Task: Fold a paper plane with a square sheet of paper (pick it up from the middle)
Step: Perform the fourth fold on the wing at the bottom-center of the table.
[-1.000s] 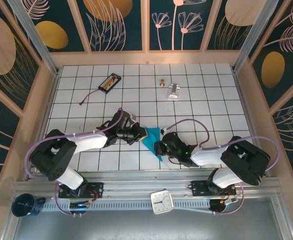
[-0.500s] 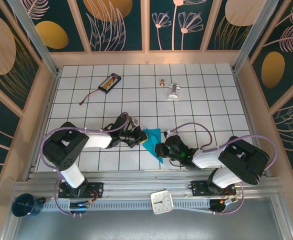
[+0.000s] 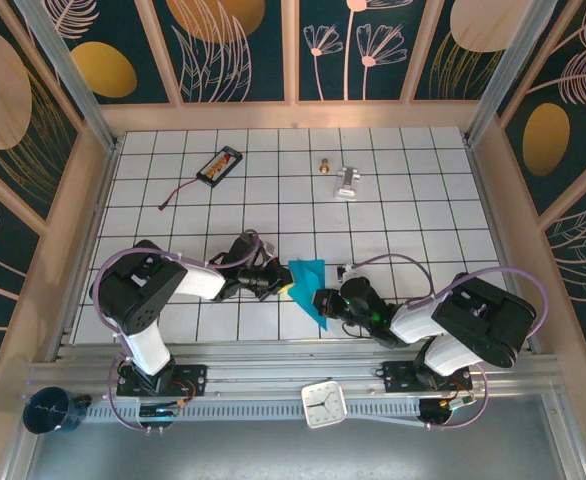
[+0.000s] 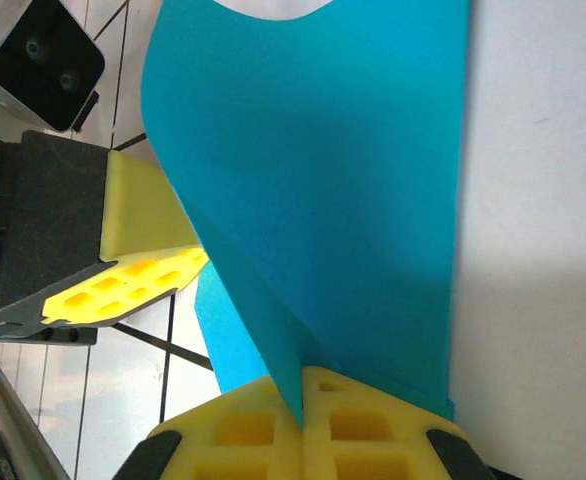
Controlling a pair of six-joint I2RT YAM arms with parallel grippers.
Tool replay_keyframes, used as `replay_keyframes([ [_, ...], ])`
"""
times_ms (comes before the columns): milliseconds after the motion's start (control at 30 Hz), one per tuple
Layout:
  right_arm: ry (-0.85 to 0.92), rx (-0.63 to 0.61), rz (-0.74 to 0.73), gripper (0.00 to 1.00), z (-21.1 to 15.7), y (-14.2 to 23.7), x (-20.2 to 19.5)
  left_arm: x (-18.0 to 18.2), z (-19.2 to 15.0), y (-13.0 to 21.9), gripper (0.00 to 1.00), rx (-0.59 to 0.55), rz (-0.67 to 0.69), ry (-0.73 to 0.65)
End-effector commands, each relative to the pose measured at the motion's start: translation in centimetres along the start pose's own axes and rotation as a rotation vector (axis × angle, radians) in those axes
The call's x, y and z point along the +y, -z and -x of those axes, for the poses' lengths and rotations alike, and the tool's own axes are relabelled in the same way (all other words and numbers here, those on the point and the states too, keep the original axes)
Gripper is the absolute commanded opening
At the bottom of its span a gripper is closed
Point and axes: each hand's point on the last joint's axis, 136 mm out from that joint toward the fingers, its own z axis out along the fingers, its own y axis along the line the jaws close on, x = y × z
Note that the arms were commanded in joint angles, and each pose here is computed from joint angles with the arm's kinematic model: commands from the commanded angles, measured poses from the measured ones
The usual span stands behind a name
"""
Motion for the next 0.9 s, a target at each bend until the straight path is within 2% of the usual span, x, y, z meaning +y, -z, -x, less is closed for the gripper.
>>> replay_keyframes([
  [0,-0.064,-0.030,0.021,0.00,0.5,0.2,0.0,2.7,-0.8,-0.3,0.00,0.015,0.068,0.007],
  [200,-0.113,-0.047,0.015,0.01,0.5,0.4,-0.5,4.0,-1.2,-0.1,0.00,0.015,0.100,0.015],
  [400,-0.084,-0.060,0.020,0.00,1.1,0.1,-0.5,3.4,-0.9,0.6,0.00,-0.020,0.077,0.010],
  [533,0.078,0.004,0.049,0.00,0.8,-0.9,0.9,1.2,-0.2,1.8,0.01,-0.082,0.014,-0.016],
  [667,0.221,0.068,0.090,0.00,0.5,-1.6,2.1,-1.0,0.8,3.8,0.11,-0.162,-0.035,-0.053],
  [867,0.383,0.176,0.210,0.00,0.1,-2.8,4.0,-1.7,1.4,6.6,0.07,-0.253,-0.034,-0.067],
])
